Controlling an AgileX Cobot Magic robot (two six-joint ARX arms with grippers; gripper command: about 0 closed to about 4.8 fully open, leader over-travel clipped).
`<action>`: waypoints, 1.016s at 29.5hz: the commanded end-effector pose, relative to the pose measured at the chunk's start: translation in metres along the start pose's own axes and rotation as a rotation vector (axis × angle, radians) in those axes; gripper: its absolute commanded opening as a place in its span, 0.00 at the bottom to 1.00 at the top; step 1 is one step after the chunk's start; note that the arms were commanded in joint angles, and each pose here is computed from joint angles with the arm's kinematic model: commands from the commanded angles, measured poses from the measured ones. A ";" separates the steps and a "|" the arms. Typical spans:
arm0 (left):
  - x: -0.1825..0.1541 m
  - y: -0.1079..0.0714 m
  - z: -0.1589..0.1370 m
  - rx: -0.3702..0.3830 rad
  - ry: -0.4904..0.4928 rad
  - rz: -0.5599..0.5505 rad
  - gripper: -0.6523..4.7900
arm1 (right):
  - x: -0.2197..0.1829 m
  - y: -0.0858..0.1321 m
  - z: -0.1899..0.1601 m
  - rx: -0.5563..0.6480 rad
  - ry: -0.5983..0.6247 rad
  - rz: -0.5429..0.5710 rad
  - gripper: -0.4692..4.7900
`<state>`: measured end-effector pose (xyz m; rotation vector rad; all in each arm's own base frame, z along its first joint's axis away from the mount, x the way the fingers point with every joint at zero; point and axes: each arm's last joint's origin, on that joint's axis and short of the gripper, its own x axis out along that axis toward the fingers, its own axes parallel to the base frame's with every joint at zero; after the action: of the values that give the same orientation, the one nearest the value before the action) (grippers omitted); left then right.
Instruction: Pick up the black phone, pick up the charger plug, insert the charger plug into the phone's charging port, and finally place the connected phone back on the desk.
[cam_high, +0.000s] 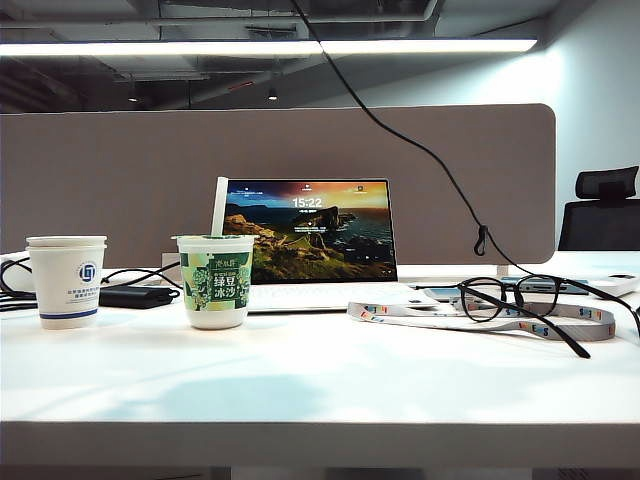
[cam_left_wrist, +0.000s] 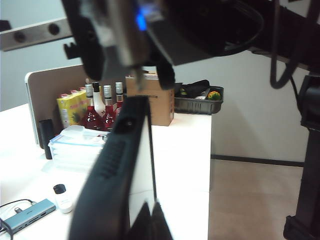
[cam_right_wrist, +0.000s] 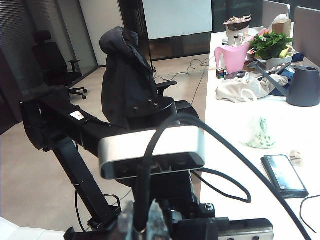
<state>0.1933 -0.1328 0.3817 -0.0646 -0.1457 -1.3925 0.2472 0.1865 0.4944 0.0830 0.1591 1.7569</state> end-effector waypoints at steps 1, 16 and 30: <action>-0.001 -0.002 0.007 0.033 -0.033 -0.006 0.11 | 0.000 0.003 0.000 -0.005 0.007 0.009 0.08; -0.001 -0.002 0.008 0.036 -0.033 -0.020 0.11 | -0.001 0.002 -0.003 -0.025 0.022 -0.012 0.08; -0.001 -0.003 0.007 0.035 -0.031 -0.027 0.11 | -0.001 0.002 -0.003 -0.030 0.020 -0.013 0.08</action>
<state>0.1927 -0.1329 0.3821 -0.0609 -0.1510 -1.4112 0.2475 0.1863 0.4889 0.0488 0.1647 1.7354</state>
